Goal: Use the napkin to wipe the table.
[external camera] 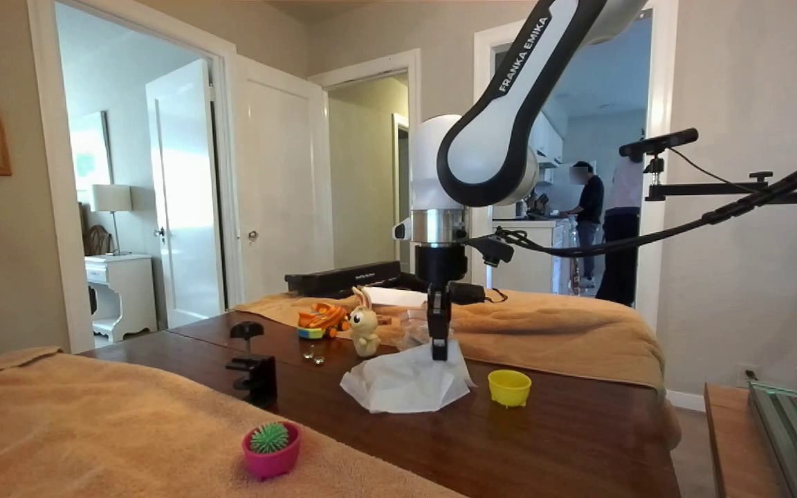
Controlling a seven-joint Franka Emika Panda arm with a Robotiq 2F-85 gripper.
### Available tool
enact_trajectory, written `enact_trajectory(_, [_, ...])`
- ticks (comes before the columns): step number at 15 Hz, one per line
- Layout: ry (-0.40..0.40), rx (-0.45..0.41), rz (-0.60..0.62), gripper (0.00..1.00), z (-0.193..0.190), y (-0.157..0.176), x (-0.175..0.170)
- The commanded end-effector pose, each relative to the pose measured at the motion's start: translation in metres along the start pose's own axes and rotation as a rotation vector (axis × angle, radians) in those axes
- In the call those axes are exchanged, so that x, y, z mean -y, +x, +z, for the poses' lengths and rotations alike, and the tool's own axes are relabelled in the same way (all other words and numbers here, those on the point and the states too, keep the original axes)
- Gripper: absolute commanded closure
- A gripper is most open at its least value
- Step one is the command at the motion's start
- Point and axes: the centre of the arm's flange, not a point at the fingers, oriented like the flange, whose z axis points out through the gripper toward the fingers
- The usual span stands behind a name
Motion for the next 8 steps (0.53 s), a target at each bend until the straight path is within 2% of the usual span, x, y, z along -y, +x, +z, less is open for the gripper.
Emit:
enact_trajectory(1, [-0.031, 0.005, 0.037, 0.72, -0.004, 0.005, 0.003])
enact_trajectory(6, [-0.053, -0.025, 0.18, 0.39, -0.073, 0.008, 0.036])
enact_trajectory(8, [-0.07, -0.033, 0.283, 0.24, -0.099, 0.008, 0.044])
